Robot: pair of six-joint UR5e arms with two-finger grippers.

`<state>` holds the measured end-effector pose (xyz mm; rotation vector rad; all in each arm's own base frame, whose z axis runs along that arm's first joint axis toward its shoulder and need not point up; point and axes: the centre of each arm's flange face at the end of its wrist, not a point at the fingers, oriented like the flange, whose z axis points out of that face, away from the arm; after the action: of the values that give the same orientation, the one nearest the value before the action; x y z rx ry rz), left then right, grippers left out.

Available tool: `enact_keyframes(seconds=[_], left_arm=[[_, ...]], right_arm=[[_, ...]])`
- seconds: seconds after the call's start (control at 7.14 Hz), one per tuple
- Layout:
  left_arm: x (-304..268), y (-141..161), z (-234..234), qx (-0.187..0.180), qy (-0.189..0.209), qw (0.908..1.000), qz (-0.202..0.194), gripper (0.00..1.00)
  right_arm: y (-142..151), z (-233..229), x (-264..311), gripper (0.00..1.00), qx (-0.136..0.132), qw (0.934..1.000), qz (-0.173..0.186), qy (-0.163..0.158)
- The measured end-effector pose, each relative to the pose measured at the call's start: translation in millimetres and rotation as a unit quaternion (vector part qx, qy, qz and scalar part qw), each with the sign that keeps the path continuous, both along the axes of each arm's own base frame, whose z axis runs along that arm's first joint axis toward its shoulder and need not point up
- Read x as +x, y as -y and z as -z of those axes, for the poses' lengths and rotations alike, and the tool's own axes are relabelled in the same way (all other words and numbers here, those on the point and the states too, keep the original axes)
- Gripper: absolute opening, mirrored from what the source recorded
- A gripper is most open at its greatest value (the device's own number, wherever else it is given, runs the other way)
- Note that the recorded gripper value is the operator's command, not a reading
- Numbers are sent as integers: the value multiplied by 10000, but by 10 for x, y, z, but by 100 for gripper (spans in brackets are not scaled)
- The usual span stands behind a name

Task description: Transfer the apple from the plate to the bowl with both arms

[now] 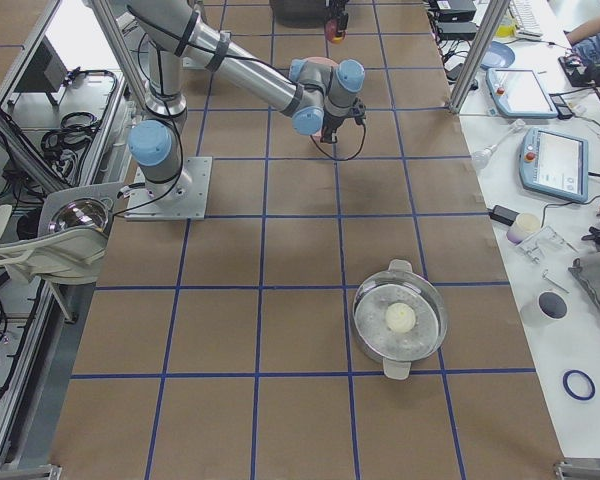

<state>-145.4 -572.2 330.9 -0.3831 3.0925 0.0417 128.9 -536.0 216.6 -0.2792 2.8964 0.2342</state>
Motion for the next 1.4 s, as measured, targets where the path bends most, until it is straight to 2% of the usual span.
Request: enact_keyframes(seconds=[0.14,0.28,0.42,0.56,0.7,0.98,1.26,1.4], left_arm=[[-101,-36,-37,-28,-33,9998,197,16],[-273,-89,-68,-56,-67,9988,477,16],[-490,-154,-83,-77,-99,9972,731,16],[-698,-216,-99,-109,-135,9955,935,15],[-881,-267,-120,-146,-163,9938,1088,11],[-1225,-391,-158,-197,-203,9922,1215,8],[-1642,-556,-151,-324,-300,9922,1167,7],[-1835,-617,-144,-422,-493,9916,1117,7]], right_arm=[[-37,69,140,0,140,9998,156,-32],[-80,96,279,58,231,9993,277,-98],[-109,101,352,81,260,9990,315,-167],[-122,94,372,95,266,9988,341,-232],[-134,93,367,100,273,9985,371,-301],[-130,6,330,100,181,9983,416,-378],[10,-409,54,100,-117,9956,747,-561],[115,-750,-175,100,-179,9931,971,-639]])
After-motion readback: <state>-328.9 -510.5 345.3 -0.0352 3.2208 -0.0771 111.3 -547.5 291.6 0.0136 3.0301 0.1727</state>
